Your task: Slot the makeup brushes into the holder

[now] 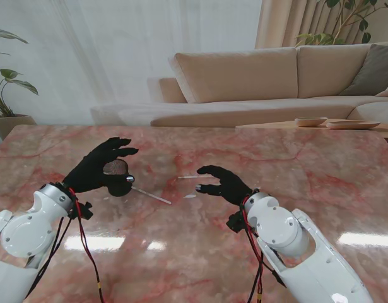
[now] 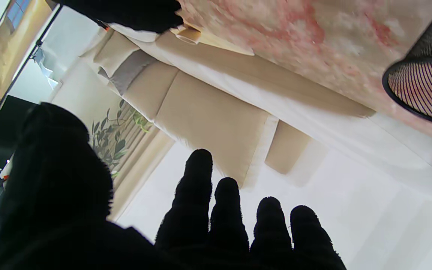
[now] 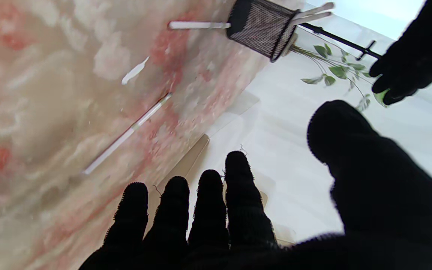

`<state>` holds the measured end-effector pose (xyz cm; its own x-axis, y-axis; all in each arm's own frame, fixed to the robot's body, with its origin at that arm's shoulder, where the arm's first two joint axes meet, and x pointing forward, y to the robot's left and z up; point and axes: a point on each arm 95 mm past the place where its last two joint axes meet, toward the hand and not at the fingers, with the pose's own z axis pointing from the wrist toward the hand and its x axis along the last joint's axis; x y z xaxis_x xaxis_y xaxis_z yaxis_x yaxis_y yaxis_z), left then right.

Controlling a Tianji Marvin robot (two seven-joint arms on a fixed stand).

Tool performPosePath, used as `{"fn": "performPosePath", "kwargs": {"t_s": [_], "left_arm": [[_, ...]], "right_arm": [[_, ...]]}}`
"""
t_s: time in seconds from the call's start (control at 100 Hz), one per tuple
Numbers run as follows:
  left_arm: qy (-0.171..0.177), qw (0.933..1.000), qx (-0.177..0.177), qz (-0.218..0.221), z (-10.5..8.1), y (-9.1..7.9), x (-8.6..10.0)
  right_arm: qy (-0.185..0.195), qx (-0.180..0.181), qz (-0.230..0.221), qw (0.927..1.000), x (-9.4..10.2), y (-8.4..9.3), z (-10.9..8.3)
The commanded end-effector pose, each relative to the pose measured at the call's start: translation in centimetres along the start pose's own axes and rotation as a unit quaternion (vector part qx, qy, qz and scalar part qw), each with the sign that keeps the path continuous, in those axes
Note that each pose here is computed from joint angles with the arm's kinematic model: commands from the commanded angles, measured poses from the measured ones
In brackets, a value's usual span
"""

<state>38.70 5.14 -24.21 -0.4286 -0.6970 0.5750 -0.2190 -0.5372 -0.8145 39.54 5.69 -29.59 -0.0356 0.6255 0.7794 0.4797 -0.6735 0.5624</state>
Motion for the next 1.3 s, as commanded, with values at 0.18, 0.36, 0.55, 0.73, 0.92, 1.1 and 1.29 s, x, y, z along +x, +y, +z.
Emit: {"fn": "performPosePath", "kwargs": {"t_s": [0.18,0.36,0.55,0.73,0.92,1.1,1.29], "left_arm": [[0.001,0.9993,-0.024,-0.03,-0.8,3.4,0.8],[0.004,0.9991,-0.028,-0.032,-1.0,4.2,1.2],[0.005,0.9985,-0.038,-0.039,-0.9,4.9,1.5],[0.002,0.9982,-0.04,-0.044,-0.7,5.5,1.5],[-0.001,0.9982,-0.037,-0.048,-0.7,5.7,1.6],[-0.004,0.9982,-0.034,-0.049,-0.9,5.6,1.5],[-0.007,0.9982,-0.035,-0.048,-1.0,5.5,1.4]], "right_arm": [[-0.018,-0.005,-0.136,0.9905,-0.3,1.6,2.3],[-0.034,-0.016,-0.24,0.97,-0.9,1.9,4.5],[-0.047,-0.034,-0.302,0.9514,-1.8,1.6,6.8],[-0.052,-0.047,-0.333,0.9402,-2.1,1.1,8.9],[-0.058,-0.052,-0.346,0.9349,-2.3,0.4,10.7],[-0.067,-0.049,-0.361,0.9288,-2.8,-0.1,12.5],[-0.065,-0.052,-0.387,0.9182,-3.9,-0.5,13.9]]}}
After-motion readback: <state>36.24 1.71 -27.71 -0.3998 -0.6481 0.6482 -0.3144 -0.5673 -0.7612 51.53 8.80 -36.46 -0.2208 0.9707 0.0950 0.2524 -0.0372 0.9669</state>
